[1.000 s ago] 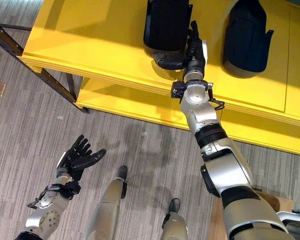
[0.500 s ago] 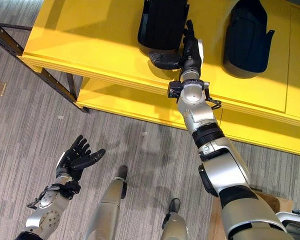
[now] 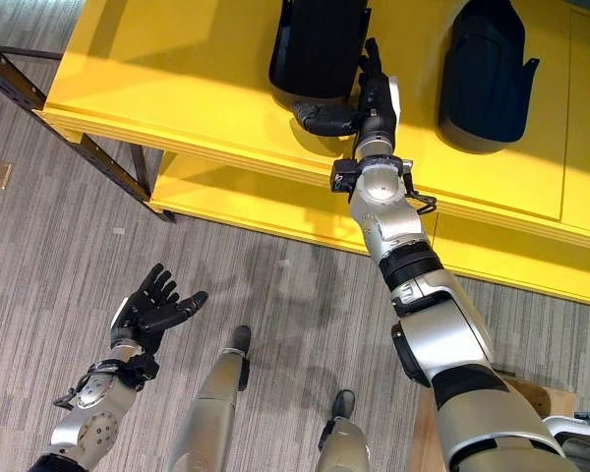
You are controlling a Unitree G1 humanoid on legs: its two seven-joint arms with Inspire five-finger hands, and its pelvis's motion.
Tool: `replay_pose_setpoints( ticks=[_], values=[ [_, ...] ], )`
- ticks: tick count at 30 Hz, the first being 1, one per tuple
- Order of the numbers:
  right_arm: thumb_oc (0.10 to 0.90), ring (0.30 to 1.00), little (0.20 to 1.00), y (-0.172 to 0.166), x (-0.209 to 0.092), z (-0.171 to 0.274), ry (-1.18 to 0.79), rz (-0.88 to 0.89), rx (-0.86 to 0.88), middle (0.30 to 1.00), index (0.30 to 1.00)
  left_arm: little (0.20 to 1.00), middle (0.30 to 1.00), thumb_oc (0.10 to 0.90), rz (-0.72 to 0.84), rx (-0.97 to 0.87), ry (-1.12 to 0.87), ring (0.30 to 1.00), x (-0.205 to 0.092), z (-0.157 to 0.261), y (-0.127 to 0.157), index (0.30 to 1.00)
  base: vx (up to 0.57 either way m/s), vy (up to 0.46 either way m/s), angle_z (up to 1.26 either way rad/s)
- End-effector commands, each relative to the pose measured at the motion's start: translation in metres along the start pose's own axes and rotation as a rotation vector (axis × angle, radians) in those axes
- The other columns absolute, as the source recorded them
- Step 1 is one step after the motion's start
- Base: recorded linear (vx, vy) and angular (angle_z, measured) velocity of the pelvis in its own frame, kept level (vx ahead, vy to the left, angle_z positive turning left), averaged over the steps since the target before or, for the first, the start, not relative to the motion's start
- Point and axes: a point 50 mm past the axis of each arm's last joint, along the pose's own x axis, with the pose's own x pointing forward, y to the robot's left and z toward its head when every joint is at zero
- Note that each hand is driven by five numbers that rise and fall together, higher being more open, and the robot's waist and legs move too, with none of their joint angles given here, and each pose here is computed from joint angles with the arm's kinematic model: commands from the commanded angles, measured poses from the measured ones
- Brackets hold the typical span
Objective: Move parts from the plastic box to the shelf.
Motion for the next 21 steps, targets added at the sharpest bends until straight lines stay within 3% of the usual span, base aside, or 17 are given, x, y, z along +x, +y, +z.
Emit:
replay_pose_setpoints(
  ticks=[1,21],
  values=[
    [0.900,1.000,1.000,0.007,0.003,0.048,-0.210,0.073,0.011,1.000,1.000,1.000,1.000,0.900,-0.063,0.017,-0.151,1.000,0.001,0.027,-0.008,1.000,-0.02,-0.011,-0.06],
    [0.900,1.000,1.000,-0.029,-0.037,0.045,-0.335,0.087,0.053,1.000,1.000,1.000,1.000,0.900,-0.031,0.024,-0.128,1.000,-0.005,0.021,0.001,1.000,0.00,-0.001,0.00]
  ],
)
